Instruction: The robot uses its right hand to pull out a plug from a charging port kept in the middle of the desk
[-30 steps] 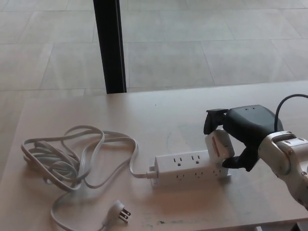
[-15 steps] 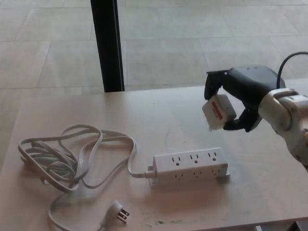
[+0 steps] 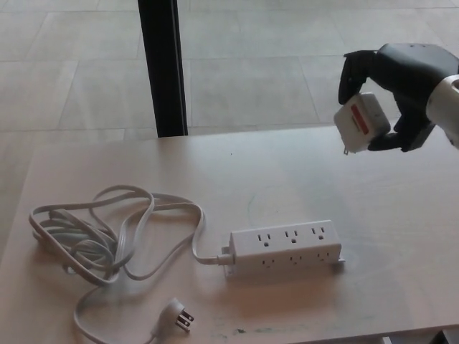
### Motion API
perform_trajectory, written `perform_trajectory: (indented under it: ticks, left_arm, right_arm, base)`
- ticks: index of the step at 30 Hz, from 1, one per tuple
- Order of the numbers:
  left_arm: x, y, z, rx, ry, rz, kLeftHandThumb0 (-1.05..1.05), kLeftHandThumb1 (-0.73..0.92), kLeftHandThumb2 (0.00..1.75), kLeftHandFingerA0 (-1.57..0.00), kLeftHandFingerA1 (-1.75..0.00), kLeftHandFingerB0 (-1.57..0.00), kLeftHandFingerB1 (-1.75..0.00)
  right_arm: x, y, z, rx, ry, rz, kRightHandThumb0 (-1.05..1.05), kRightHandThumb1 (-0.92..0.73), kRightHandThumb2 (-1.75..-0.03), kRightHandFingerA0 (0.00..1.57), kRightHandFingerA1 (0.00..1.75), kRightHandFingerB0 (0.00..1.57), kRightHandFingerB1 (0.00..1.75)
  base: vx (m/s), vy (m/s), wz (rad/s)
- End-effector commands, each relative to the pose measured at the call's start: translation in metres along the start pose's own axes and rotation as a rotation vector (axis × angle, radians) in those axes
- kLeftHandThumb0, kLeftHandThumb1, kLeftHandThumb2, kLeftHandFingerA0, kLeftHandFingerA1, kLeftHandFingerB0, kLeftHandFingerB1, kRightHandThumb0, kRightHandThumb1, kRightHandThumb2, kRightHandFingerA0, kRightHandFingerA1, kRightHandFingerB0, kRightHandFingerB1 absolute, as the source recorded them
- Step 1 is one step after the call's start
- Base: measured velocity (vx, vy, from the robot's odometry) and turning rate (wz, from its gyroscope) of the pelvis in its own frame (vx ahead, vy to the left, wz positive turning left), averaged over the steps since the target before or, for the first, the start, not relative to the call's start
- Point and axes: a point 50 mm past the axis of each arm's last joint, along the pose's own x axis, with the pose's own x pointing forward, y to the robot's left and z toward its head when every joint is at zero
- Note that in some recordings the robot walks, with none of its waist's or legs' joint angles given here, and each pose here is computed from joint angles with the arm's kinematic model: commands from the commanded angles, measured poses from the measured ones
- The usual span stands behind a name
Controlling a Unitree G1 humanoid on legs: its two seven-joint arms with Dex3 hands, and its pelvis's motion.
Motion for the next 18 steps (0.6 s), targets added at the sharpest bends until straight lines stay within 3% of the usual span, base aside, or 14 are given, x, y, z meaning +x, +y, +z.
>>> perform_trajectory:
  ticks: [1,5,7,8,9,10,11,12,13,14,16,17,18]
  left_arm:
    - [0.000,0.008,0.003,-0.022,-0.014,0.009,-0.70,0.83,0.65,-0.70,-0.52,-0.55,-0.44]
    - [0.000,0.008,0.003,-0.023,-0.024,0.016,-0.71,0.83,0.65,-0.73,-0.52,-0.57,-0.45]
    - [-0.001,0.008,0.003,-0.017,-0.026,0.017,-0.72,0.83,0.65,-0.73,-0.51,-0.57,-0.44]
    - [-0.001,0.007,0.001,-0.026,-0.014,0.022,-0.72,0.83,0.65,-0.74,-0.51,-0.57,-0.44]
    - [-0.001,0.008,0.001,-0.037,-0.014,0.020,-0.71,0.84,0.65,-0.72,-0.51,-0.56,-0.44]
    - [-0.001,0.008,0.002,-0.035,-0.022,0.017,-0.71,0.84,0.65,-0.73,-0.52,-0.55,-0.44]
    - [-0.001,0.009,0.003,-0.038,-0.023,0.014,-0.71,0.84,0.65,-0.72,-0.52,-0.55,-0.44]
    - [-0.001,0.009,0.002,-0.045,-0.019,0.011,-0.71,0.84,0.65,-0.72,-0.51,-0.55,-0.43]
    - [-0.001,0.009,0.003,-0.047,-0.021,0.010,-0.71,0.84,0.65,-0.72,-0.51,-0.55,-0.43]
    - [-0.001,0.009,0.004,-0.038,-0.030,0.007,-0.70,0.84,0.65,-0.71,-0.51,-0.56,-0.44]
    - [-0.001,0.008,0.002,-0.045,-0.022,0.009,-0.71,0.83,0.66,-0.72,-0.51,-0.56,-0.44]
    - [-0.002,0.007,0.001,-0.039,-0.020,0.010,-0.71,0.84,0.65,-0.72,-0.50,-0.57,-0.43]
    - [-0.002,0.008,0.001,-0.039,-0.019,0.004,-0.72,0.85,0.65,-0.68,-0.50,-0.55,-0.43]
  right_arm:
    - [-0.014,0.014,-0.030,-0.001,0.079,0.074,-0.24,-0.48,-0.87,0.85,1.75,0.74,1.57]
    - [-0.025,0.039,-0.046,-0.010,0.119,0.123,-0.22,-0.52,-0.84,0.84,1.75,0.72,1.58]
    - [-0.032,0.069,-0.054,0.003,0.137,0.171,-0.26,-0.55,-0.68,0.87,1.75,0.76,1.50]
    - [-0.033,0.078,-0.054,0.002,0.146,0.191,-0.25,-0.57,-0.71,0.85,1.75,0.74,1.56]
    - [-0.034,0.088,-0.054,0.002,0.161,0.209,-0.29,-0.63,-0.66,0.84,1.74,0.75,1.45]
    - [-0.036,0.098,-0.055,0.007,0.168,0.225,-0.30,-0.64,-0.63,0.85,1.67,0.80,1.12]
    - [-0.037,0.106,-0.055,0.020,0.177,0.233,-0.29,-0.62,-0.67,0.83,1.73,0.80,1.22]
    - [-0.039,0.113,-0.055,0.024,0.185,0.257,-0.28,-0.61,-0.71,0.84,1.70,0.84,1.07]
    - [-0.039,0.113,-0.055,0.024,0.186,0.256,-0.28,-0.61,-0.71,0.84,1.70,0.84,1.07]
    - [-0.040,0.124,-0.055,0.026,0.184,0.267,-0.26,-0.61,-0.67,0.83,1.75,0.71,1.53]
    - [-0.040,0.132,-0.053,0.020,0.190,0.280,-0.27,-0.61,-0.69,0.80,1.75,0.68,1.59]
    - [-0.039,0.133,-0.052,0.008,0.183,0.284,-0.32,-0.63,-0.68,0.84,1.66,0.73,1.15]
    - [-0.038,0.133,-0.049,0.003,0.173,0.279,-0.32,-0.62,-0.71,0.84,1.59,0.80,1.01]
  base:
    - [0.00,0.000,0.00]
    - [0.00,0.000,0.00]
    - [0.00,0.000,0.00]
    - [0.00,0.000,0.00]
    - [0.00,0.000,0.00]
    - [0.00,0.000,0.00]
    - [0.00,0.000,0.00]
    - [0.00,0.000,0.00]
    - [0.00,0.000,0.00]
    - [0.00,0.000,0.00]
    - [0.00,0.000,0.00]
    - [0.00,0.000,0.00]
    - [0.00,0.000,0.00]
